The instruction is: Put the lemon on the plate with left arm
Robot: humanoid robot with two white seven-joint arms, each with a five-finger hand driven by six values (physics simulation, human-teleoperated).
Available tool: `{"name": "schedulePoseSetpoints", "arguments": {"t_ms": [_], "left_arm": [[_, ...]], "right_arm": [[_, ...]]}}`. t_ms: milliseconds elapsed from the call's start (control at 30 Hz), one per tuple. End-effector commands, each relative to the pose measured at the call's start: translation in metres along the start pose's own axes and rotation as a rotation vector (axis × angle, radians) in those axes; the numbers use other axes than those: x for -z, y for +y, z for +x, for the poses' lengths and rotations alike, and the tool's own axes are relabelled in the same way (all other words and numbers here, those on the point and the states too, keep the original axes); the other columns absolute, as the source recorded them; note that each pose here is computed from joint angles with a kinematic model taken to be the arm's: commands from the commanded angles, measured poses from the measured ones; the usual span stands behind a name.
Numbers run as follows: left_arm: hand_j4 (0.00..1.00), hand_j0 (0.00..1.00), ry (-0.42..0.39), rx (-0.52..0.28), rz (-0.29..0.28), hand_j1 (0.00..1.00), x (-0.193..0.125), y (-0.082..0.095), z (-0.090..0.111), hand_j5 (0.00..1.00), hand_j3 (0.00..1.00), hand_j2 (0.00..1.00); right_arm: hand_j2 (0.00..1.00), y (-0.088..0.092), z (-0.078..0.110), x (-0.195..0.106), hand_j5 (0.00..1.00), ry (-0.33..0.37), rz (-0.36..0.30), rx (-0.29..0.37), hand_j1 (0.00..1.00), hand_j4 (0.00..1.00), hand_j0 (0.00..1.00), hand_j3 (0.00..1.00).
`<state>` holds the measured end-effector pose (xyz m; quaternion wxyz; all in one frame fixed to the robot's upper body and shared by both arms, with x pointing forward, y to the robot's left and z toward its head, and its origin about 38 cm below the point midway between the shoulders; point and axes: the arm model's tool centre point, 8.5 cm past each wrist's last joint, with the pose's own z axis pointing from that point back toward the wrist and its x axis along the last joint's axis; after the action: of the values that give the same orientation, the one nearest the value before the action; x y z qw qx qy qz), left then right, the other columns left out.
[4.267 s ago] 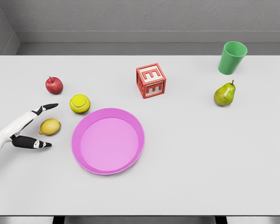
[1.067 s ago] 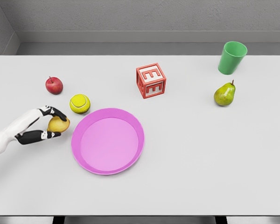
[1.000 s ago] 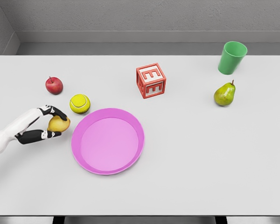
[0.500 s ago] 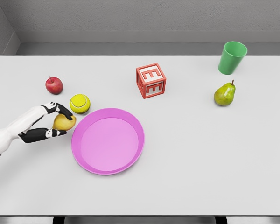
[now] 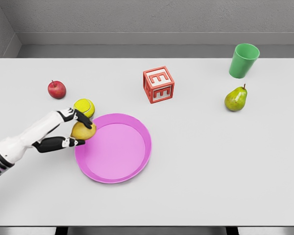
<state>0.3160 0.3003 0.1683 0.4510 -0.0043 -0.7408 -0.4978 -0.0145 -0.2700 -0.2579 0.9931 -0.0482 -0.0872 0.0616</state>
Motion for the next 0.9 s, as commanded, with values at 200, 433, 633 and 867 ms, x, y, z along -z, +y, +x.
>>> {"name": "schedulePoseSetpoints", "arguments": {"t_ms": [200,433,633,867], "left_arm": [[1.00,1.00,-0.053,-0.012,0.007,1.00,0.007,-0.005,0.006,1.00,1.00,1.00],[1.00,1.00,-0.117,0.085,0.024,1.00,-0.006,0.024,0.015,1.00,1.00,1.00],[1.00,1.00,-0.051,0.162,0.036,1.00,-0.025,0.057,0.008,1.00,1.00,1.00],[1.00,1.00,-0.031,0.168,0.051,1.00,-0.029,0.063,0.003,1.00,1.00,1.00]], "right_arm": [[1.00,0.000,0.000,0.000,1.00,0.000,0.000,0.001,1.00,1.00,1.00,1.00],[1.00,0.000,0.000,0.000,1.00,0.000,0.000,0.000,1.00,1.00,1.00,1.00],[1.00,0.000,0.000,0.000,1.00,0.000,0.000,0.001,1.00,1.00,1.00,1.00],[1.00,0.000,0.000,0.000,1.00,0.000,0.000,0.001,1.00,1.00,1.00,1.00]]}}
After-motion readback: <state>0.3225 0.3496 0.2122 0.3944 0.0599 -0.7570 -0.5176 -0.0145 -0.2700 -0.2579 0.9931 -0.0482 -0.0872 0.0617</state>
